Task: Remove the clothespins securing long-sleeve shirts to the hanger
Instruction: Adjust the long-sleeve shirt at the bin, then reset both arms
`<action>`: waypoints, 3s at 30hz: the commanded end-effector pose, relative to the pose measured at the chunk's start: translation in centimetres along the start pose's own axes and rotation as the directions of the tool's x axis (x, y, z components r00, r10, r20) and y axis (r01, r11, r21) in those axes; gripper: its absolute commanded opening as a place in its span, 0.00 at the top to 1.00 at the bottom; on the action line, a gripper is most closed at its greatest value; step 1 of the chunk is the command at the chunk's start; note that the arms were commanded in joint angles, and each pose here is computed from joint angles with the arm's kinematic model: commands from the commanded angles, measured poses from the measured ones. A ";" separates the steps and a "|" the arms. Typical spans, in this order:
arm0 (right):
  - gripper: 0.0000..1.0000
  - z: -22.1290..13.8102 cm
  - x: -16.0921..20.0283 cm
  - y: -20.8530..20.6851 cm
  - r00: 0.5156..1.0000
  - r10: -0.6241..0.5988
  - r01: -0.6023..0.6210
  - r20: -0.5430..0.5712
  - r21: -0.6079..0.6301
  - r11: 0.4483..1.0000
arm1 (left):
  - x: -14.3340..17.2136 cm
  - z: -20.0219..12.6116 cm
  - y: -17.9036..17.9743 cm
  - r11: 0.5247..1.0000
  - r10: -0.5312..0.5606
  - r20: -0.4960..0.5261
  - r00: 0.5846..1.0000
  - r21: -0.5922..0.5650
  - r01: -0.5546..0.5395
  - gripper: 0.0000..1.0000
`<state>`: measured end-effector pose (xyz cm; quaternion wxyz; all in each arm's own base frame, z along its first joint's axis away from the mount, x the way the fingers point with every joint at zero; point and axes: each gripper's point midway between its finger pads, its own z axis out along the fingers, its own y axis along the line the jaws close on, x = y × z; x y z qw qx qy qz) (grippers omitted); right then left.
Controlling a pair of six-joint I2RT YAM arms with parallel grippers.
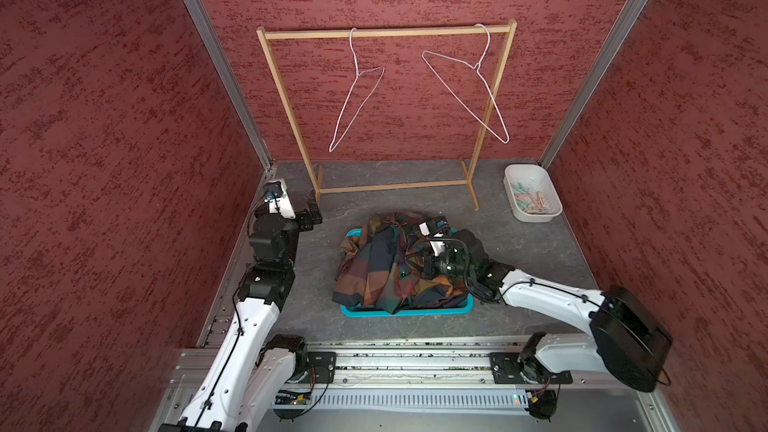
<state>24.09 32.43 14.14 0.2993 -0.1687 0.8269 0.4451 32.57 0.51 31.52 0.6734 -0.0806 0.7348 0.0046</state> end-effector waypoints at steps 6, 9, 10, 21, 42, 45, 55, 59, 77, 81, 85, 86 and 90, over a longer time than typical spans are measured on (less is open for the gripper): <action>1.00 2.2 7.1 -8.3 0.989 0.103 -0.064 -0.110 0.313 0.948 | 1.5 -0.5 0.6 1.000 -0.020 -0.012 1.000 -0.014 0.019 0.01; 0.97 2.2 8.1 -9.5 0.986 0.126 -0.082 -0.112 0.336 0.938 | 2.1 -0.4 0.7 1.000 -0.021 -0.020 1.000 -0.012 0.021 0.01; 0.91 2.3 7.9 -9.4 0.987 0.123 -0.082 -0.105 0.330 0.940 | 2.2 -0.4 0.7 1.000 -0.021 -0.021 1.000 -0.011 0.021 0.01; 0.32 -4.8 -1.4 -3.4 0.986 -0.086 0.032 0.146 0.335 0.942 | 3.7 0.1 0.9 1.000 -0.030 -0.008 1.000 -0.003 0.030 0.01; 0.01 -23.7 -12.3 -7.5 0.807 -0.355 -0.007 0.472 0.609 0.793 | 8.4 1.8 3.7 0.997 -0.059 -0.036 0.998 -0.050 0.057 0.01; 0.01 -24.6 -12.3 -10.6 0.794 -0.345 -0.056 0.501 0.624 0.779 | 9.6 2.1 4.3 0.997 -0.044 -0.046 0.998 -0.061 0.042 0.01; 0.01 -28.0 -12.4 -18.2 0.619 -0.524 -0.167 0.585 0.750 0.640 | 12.9 3.7 5.4 0.998 -0.050 -0.068 0.996 -0.047 0.047 0.01; 0.01 -27.1 -11.7 -20.9 0.622 -0.573 -0.139 0.533 0.796 0.590 | 14.5 4.7 5.1 0.999 -0.048 -0.076 0.996 -0.019 0.047 0.01; 0.01 -25.0 -10.7 -25.2 0.635 -0.592 -0.088 0.496 0.808 0.582 | 18.9 8.4 1.7 0.997 0.046 -0.118 0.992 0.069 -0.038 0.01; 0.01 -25.0 -10.7 -25.2 0.635 -0.594 -0.088 0.493 0.810 0.579 | 19.0 9.2 2.7 0.999 0.031 -0.148 0.988 -0.009 -0.032 0.01; 0.01 -24.8 -10.9 -25.5 0.643 -0.592 -0.095 0.485 0.818 0.567 | 18.9 9.3 2.8 0.999 0.030 -0.142 0.989 -0.020 -0.033 0.01; 0.01 -24.7 -10.9 -25.5 0.644 -0.591 -0.095 0.485 0.818 0.567 | 19.0 9.2 2.8 0.999 0.031 -0.151 0.988 -0.019 -0.034 0.01; 0.01 -24.6 -10.7 -25.0 0.637 -0.601 -0.074 0.482 0.814 0.576 | 19.0 9.2 2.7 0.999 0.031 -0.148 0.988 -0.017 -0.034 0.01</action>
